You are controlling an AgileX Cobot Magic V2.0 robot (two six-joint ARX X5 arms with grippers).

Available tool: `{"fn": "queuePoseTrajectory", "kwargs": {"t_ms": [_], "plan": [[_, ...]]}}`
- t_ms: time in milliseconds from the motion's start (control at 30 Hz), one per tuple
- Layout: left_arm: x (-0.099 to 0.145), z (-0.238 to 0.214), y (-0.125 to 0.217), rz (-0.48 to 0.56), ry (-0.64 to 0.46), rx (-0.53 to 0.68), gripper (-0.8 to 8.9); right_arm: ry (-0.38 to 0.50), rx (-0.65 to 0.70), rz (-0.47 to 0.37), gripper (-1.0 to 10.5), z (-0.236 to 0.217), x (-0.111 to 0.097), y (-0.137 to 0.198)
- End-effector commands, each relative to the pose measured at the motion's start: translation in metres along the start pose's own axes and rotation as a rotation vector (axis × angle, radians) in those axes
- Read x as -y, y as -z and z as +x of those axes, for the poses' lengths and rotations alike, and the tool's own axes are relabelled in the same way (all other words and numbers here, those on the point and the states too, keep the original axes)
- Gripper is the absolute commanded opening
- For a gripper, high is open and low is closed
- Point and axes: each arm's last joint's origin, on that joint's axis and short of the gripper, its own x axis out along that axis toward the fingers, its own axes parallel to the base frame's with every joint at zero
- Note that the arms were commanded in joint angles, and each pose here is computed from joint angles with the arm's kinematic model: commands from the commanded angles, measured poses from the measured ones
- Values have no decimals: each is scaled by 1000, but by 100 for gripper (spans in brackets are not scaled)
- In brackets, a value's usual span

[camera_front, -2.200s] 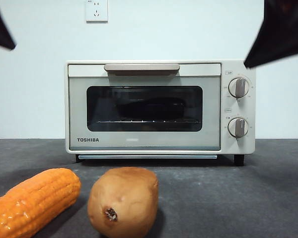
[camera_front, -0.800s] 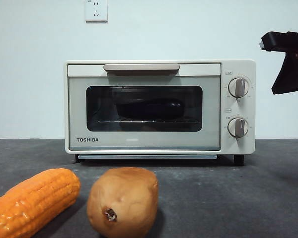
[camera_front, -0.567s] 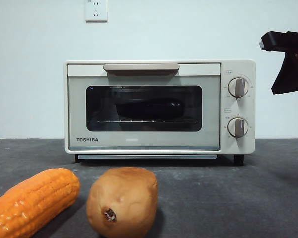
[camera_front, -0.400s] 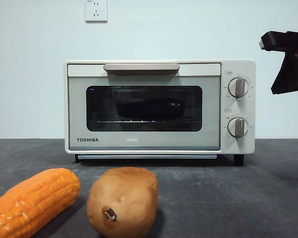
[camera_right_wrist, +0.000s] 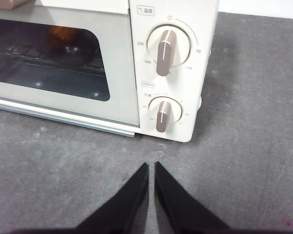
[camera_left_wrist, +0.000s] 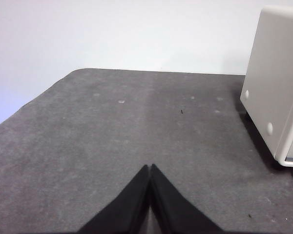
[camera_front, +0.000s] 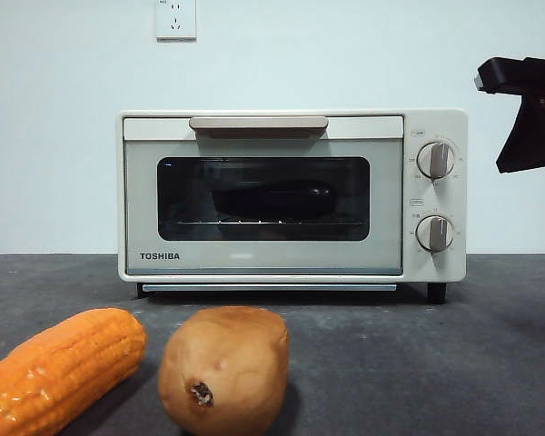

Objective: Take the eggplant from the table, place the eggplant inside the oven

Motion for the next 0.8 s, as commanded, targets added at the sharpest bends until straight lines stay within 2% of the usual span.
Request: {"fn": "queuePoseTrajectory", "kwargs": {"t_ms": [33,300,467,500,600,700,800], "plan": [[0,2,7,13,-3,-8,4,-4,12,16,3,0,-1,-2],[0,2,7,13,-3,-8,4,-12,30,20,3,-5,-1,-3],[0,2,7,13,-3,-7,4,-12,228,67,3,-39,9,-15],[0,2,7,13,-3,-7,4,-7,284,52,3,-46,12,-16],[0,2,7,13,-3,-7,4,30,449,63,3,-66,24,-15],[0,2,7,13,-3,-7,4,118,586,93,3,-79,38,-9],[0,2,7,13,-3,-7,4,218,640,94,3,-82,49,2]]}}
